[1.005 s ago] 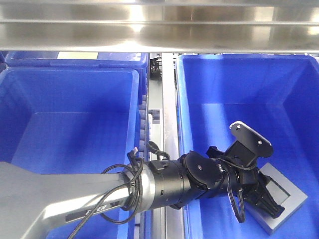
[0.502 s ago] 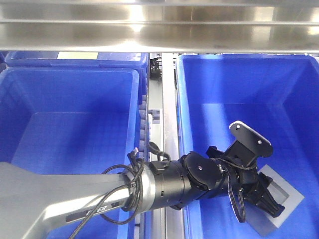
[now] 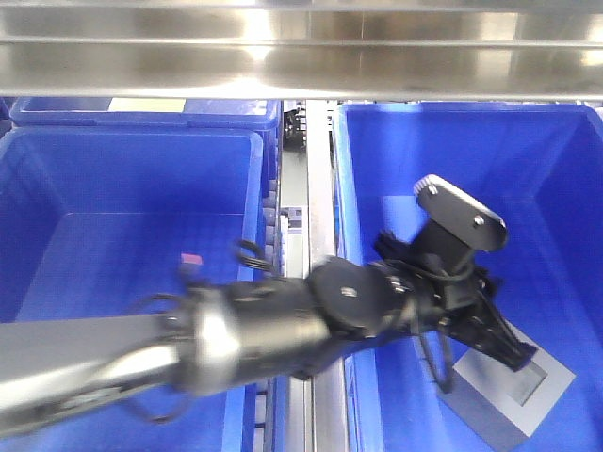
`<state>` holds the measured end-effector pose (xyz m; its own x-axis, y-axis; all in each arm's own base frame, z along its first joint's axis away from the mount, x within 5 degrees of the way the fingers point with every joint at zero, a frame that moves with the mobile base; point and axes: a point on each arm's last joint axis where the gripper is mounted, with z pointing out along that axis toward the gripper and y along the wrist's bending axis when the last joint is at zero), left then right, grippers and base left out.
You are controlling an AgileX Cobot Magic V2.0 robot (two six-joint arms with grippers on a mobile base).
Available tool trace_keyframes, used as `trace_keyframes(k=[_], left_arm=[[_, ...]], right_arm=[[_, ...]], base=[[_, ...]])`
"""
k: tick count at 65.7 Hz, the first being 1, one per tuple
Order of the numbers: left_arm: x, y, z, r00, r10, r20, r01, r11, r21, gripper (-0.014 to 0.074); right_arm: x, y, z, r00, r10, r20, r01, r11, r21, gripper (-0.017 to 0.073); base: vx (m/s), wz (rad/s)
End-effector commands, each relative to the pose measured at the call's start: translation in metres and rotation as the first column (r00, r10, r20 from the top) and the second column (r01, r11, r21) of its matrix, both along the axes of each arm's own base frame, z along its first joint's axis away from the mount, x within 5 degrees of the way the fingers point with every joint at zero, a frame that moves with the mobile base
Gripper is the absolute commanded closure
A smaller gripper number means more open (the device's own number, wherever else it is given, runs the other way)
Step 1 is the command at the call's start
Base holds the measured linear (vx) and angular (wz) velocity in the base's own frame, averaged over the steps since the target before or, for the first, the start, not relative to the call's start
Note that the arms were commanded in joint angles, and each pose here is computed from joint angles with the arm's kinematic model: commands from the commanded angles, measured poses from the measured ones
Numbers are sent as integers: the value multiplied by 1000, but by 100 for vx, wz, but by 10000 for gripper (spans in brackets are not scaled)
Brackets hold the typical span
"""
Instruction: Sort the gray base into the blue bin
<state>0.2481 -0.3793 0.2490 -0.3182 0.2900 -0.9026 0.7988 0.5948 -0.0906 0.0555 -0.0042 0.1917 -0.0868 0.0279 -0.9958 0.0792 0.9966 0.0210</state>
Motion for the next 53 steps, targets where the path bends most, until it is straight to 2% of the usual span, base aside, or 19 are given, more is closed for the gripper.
trace_keyframes(k=[1, 13, 23, 34, 53], left_arm=[[-10, 20, 46, 995, 5, 96, 0, 998, -56, 603], [-29, 53, 54, 995, 26, 97, -22, 999, -49, 601], [-45, 88, 55, 991, 84, 107, -80, 996, -43, 601], [-68, 125, 54, 989, 96, 109, -92, 995, -38, 601], [-101, 184, 56, 979, 143, 146, -133, 988, -80, 601]], right_arm=[[1, 0, -1, 1000, 0, 12, 0, 1000, -17, 564], [1, 0, -1, 1000, 0, 12, 0, 1000, -17, 564], [1, 0, -1, 1000, 0, 12, 0, 1000, -17, 564], [1, 0, -1, 1000, 0, 12, 0, 1000, -17, 564], [1, 0, -1, 1000, 0, 12, 0, 1000, -17, 564]], base=[[0, 0], [0, 0], [0, 0], [0, 0], [0, 0]])
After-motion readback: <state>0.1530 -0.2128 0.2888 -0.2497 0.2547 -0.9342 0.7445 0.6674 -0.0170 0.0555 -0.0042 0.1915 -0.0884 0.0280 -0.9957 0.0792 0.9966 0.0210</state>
